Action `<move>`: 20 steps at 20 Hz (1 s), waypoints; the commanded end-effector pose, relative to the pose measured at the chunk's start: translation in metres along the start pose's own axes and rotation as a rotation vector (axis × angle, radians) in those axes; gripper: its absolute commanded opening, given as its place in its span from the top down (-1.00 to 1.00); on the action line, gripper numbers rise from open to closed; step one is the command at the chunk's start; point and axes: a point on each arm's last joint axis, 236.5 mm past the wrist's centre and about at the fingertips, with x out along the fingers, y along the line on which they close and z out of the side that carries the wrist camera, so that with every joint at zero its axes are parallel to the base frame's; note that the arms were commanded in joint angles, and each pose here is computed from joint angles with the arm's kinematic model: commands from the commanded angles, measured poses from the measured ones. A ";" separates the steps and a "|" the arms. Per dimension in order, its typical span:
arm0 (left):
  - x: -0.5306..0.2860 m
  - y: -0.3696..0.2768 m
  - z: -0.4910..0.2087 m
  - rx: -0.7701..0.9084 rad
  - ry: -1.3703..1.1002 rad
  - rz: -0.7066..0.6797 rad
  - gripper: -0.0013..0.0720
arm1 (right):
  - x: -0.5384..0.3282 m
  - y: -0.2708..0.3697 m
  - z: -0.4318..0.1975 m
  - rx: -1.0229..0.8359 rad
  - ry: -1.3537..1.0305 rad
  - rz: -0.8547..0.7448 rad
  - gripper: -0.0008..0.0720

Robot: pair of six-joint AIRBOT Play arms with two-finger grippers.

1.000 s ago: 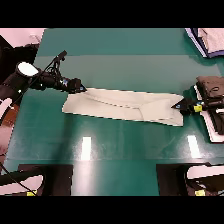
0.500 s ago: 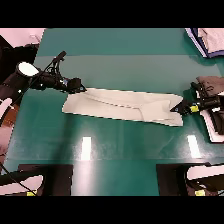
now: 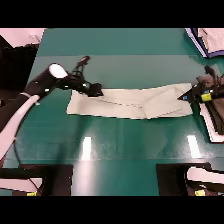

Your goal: Fold the shirts.

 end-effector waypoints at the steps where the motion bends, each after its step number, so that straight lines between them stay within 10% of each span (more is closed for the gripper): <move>1: 0.056 -0.027 0.000 0.067 0.053 -0.025 0.91 | -0.028 0.063 0.015 -0.077 -0.042 -0.020 0.94; 20: 0.125 -0.023 0.021 0.051 0.072 -0.065 0.91 | 0.076 0.325 0.009 -0.641 0.134 0.141 0.94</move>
